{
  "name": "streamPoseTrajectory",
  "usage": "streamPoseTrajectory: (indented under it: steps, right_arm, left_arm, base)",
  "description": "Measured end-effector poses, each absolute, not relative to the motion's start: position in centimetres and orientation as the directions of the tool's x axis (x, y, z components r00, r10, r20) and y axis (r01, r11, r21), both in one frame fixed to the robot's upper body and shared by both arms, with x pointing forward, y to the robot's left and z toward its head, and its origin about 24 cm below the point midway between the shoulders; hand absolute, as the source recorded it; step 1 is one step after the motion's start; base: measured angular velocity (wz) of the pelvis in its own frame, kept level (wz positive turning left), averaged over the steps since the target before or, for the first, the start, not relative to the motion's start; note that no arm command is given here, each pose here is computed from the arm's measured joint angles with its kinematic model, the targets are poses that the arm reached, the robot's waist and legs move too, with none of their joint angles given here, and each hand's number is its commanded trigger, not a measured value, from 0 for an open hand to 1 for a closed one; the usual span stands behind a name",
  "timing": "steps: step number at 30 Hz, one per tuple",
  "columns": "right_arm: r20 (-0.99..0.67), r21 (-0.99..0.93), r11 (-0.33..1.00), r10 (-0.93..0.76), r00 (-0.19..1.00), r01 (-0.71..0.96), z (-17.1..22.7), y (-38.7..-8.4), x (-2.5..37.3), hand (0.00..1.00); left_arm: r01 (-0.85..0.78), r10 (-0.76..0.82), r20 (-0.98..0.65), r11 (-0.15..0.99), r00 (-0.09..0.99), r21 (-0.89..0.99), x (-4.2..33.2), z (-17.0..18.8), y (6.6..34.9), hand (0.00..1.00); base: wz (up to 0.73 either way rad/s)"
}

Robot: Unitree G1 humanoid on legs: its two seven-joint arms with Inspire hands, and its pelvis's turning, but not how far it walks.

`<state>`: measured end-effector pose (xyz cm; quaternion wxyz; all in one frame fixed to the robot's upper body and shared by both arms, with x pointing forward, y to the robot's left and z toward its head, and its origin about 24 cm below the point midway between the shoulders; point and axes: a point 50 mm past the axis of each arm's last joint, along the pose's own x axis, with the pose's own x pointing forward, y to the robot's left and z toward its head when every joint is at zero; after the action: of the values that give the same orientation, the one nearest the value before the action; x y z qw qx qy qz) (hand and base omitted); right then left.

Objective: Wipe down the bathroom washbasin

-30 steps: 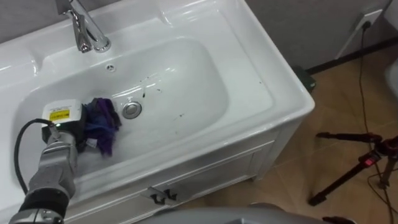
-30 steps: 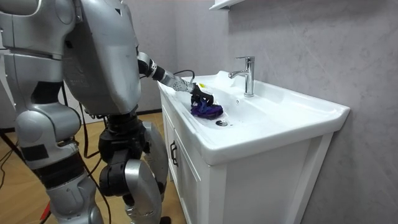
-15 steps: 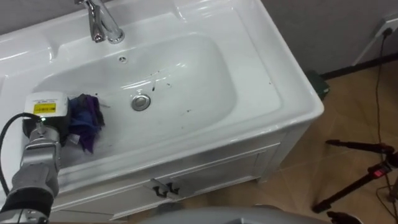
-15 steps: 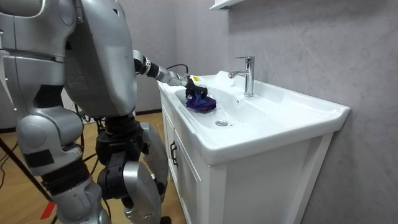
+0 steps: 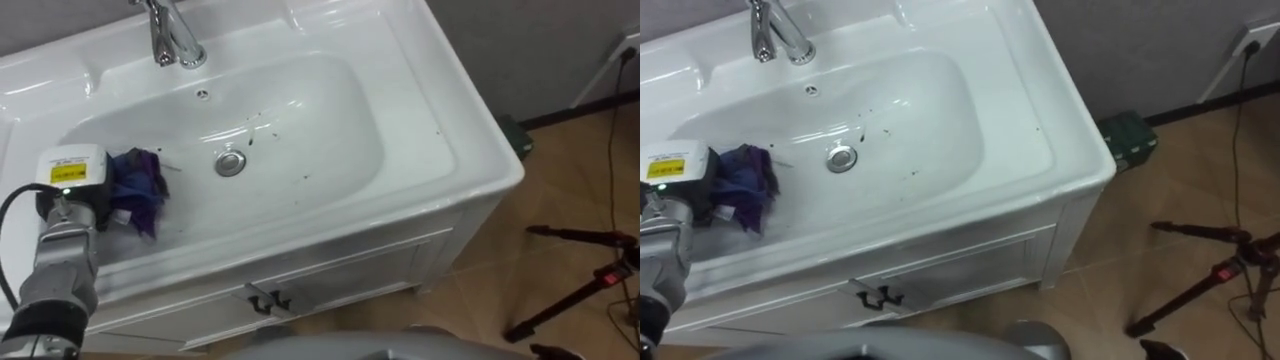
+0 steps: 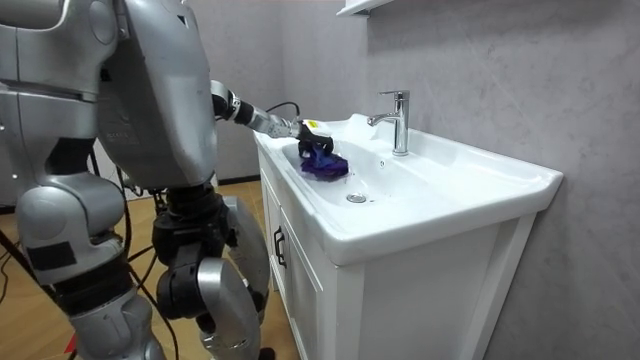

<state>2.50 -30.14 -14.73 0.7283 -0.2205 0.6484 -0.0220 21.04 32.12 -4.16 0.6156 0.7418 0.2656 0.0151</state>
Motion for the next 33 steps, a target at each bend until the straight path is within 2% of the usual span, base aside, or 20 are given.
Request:
streamPoseTrajectory:
  steps: [5, 8, 11, 16, 20, 23, 29, 33]
  right_arm:
    - [-0.942, -0.325, 0.892, -0.278, 0.188, -0.313, -15.2, -28.9, 4.8, 0.0]
    - [-0.939, -0.318, 0.914, -0.268, 0.215, -0.251, -15.3, -28.2, 6.3, 0.0]
    - [-0.931, -0.313, 0.929, -0.259, 0.258, -0.199, -15.3, -27.5, 7.8, 0.0]
    - [-0.934, -0.307, 0.928, -0.251, 0.253, -0.213, -15.4, -27.0, 8.1, 0.0]
    - [-0.946, -0.302, 0.923, -0.259, 0.196, -0.237, -15.7, -27.0, 7.2, 0.0]
    - [-0.952, -0.287, 0.938, -0.255, 0.171, -0.196, -15.8, -26.8, 6.8, 0.0]
    - [-0.953, -0.283, 0.935, -0.248, 0.174, -0.215, -15.9, -26.4, 7.0, 0.0]
    - [-0.951, -0.283, 0.944, -0.252, 0.18, -0.172, -15.9, -26.4, 6.9, 0.0]
  left_arm:
    - [0.349, 0.403, -0.293, -0.071, 0.867, 0.934, 24.2, -3.5, 30.6, 1.0]
    - [0.345, 0.369, -0.307, -0.04, 0.877, 0.938, 26.6, -3.2, 29.0, 1.0]
    - [0.33, 0.372, -0.299, -0.022, 0.879, 0.944, 28.2, -2.4, 28.7, 1.0]
    - [0.288, 0.404, -0.266, 0.006, 0.875, 0.958, 29.7, -1.3, 28.5, 1.0]
    - [0.263, 0.438, -0.247, 0.025, 0.864, 0.965, 30.5, -0.6, 28.5, 1.0]
    - [0.229, 0.456, -0.211, 0.017, 0.864, 0.973, 31.5, 0.4, 28.5, 1.0]
    - [0.144, 0.507, -0.133, 0.018, 0.851, 0.989, 32.5, 2.1, 29.1, 1.0]
    - [0.106, 0.513, -0.096, 0.009, 0.853, 0.994, 32.6, 2.5, 29.2, 1.0]
  base:
    - [0.01]
    - [-0.08]
    - [-0.11]
    - [-0.07]
    - [-0.15]
    - [-0.07]
    - [-0.04]
    - [-0.05]
